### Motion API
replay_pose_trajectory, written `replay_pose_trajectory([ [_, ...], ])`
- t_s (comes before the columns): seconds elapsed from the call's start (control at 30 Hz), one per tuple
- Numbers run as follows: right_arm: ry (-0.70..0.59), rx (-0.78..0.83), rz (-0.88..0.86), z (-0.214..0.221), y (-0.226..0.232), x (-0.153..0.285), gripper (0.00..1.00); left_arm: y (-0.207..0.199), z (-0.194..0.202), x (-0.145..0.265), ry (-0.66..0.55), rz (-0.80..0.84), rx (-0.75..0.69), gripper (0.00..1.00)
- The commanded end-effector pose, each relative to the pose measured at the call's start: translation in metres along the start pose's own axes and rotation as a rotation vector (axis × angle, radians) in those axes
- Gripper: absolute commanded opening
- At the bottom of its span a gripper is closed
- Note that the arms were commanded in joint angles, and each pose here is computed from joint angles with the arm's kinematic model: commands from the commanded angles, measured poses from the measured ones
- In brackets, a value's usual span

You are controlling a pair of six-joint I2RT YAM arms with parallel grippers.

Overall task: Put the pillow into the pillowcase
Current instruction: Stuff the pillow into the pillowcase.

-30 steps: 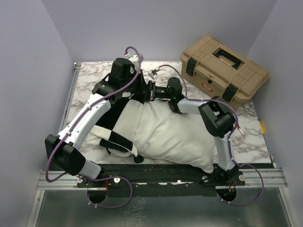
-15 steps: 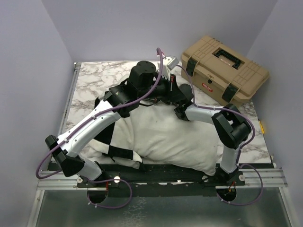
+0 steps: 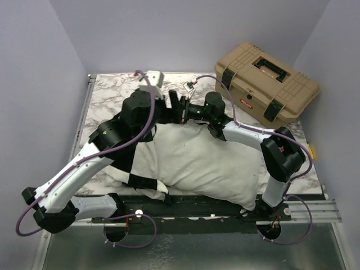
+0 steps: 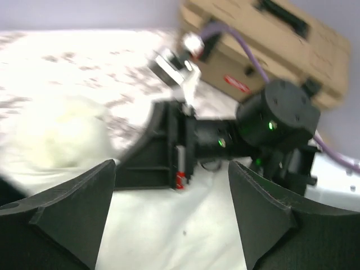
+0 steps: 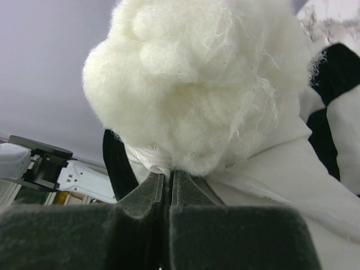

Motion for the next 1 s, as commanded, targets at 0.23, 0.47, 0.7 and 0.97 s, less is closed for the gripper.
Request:
replay_pose_trajectory([
  [0.23,0.288,-0.160,0.019,0.097,-0.028,-0.028,0.00,0.145,-0.044,0.049,-0.148,-0.760,-0.042,0.94],
  [0.47,0.319,-0.155,0.078,0.121,-0.029,-0.024,0.00,0.218,-0.012,0.025,0.035,-0.793,0.168,0.96],
  [0.7,0.313,-0.135,0.113,0.122,-0.027,-0.020,0.00,0.258,0.019,0.007,0.140,-0.765,0.354,0.87],
  [0.97,0.278,0.043,0.250,0.086,-0.014,-0.013,0.30,0.235,0.046,-0.013,0.185,-0.512,0.410,0.28],
])
Point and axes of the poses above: each gripper's point midway between its finger pads, its own x axis back along the fingers, its own y axis along the line the jaws close on, z = x × y, the point moved 3 cm from there along x, back along the fingers, and after that the axes turned 9 degrees about x, right-handed, at the moved point
